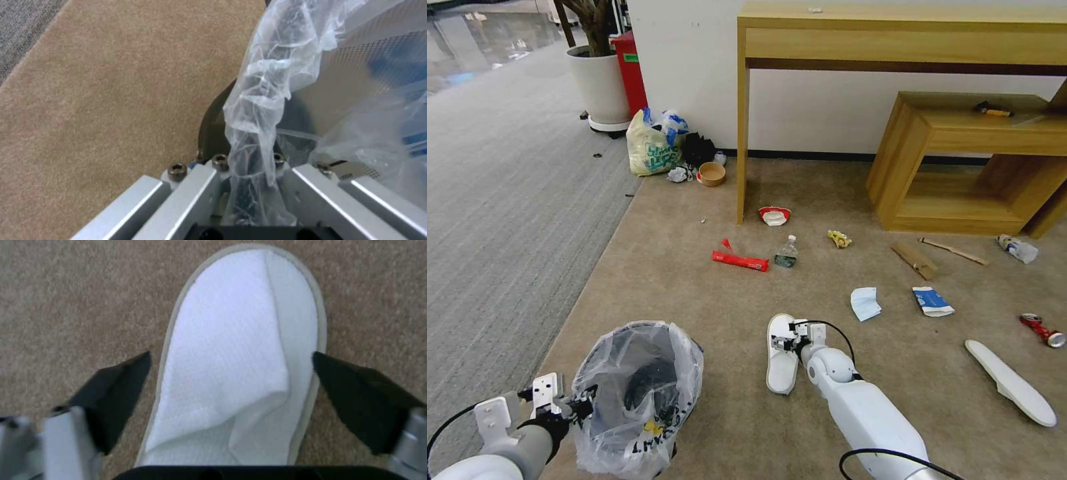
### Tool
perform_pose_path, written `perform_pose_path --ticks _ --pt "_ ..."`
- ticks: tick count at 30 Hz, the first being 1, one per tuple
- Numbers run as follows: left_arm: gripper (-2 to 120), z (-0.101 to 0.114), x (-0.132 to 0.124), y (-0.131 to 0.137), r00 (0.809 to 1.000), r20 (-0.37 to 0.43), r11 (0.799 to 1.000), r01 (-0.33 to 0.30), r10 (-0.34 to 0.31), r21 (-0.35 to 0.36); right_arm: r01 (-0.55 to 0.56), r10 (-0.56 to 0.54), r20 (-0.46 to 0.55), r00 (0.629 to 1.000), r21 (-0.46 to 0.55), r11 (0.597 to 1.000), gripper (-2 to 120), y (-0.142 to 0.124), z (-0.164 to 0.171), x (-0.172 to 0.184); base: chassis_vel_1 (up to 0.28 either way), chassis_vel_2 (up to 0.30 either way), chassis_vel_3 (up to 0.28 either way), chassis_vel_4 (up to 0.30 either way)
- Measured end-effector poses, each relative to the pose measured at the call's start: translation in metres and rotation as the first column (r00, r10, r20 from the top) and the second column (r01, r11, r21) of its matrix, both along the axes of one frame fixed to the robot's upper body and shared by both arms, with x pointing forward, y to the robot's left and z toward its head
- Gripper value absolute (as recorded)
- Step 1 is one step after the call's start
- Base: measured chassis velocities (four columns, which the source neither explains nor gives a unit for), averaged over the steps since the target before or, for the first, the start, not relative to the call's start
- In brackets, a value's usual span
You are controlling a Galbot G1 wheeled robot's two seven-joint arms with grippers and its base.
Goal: Pick up the trash bin and place the garbage on the floor into it.
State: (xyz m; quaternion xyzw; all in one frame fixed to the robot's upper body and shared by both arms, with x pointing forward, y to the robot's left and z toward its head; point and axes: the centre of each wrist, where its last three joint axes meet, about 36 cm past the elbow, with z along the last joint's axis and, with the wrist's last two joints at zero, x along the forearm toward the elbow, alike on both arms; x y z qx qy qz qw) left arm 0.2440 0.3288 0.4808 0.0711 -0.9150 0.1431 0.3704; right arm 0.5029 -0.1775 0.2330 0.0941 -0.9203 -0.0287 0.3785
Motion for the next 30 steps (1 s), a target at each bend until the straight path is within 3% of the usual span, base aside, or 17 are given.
perform_pose_path --ticks 2,11,18,20,22,28,30 --pt "0 0.0 0.0 0.0 1.0 0.0 1.0 0.0 0.0 0.0 -0.001 0.001 -0.001 1.0 0.0 1.0 86 0.0 -0.001 0.0 0.0 0.0 0.0 0.0" --pt "0 -0.001 0.001 0.0 1.0 0.0 1.0 -0.001 0.001 -0.002 0.0 0.0 -0.005 1.0 0.0 1.0 52 0.002 -0.01 0.0 0.0 0.0 0.0 0.0" --pt "0 -0.001 0.001 0.0 1.0 0.001 1.0 -0.002 0.002 -0.003 0.003 -0.003 -0.006 1.0 0.006 1.0 46 0.002 -0.012 0.003 0.0 0.0 0.0 0.0" --pt "0 -0.001 0.002 0.0 1.0 0.002 1.0 -0.005 0.005 -0.004 0.004 -0.004 -0.008 1.0 0.009 1.0 34 0.002 -0.014 0.004 0.0 0.0 0.0 0.0" --pt "0 -0.001 0.002 0.0 1.0 0.002 1.0 -0.005 0.005 -0.004 0.005 -0.004 -0.008 1.0 0.009 1.0 32 0.002 -0.014 0.004 0.0 0.0 0.0 0.0" --pt "0 0.0 0.003 0.0 1.0 0.005 1.0 -0.001 0.001 -0.005 0.012 -0.011 -0.004 1.0 0.01 1.0 6 -0.001 -0.015 0.003 0.0 0.0 0.0 0.0" --pt "0 0.0 0.004 0.0 1.0 0.005 1.0 0.0 0.0 -0.005 0.013 -0.013 -0.004 1.0 0.01 1.0 4 -0.001 -0.015 0.003 0.0 0.0 0.0 0.0"
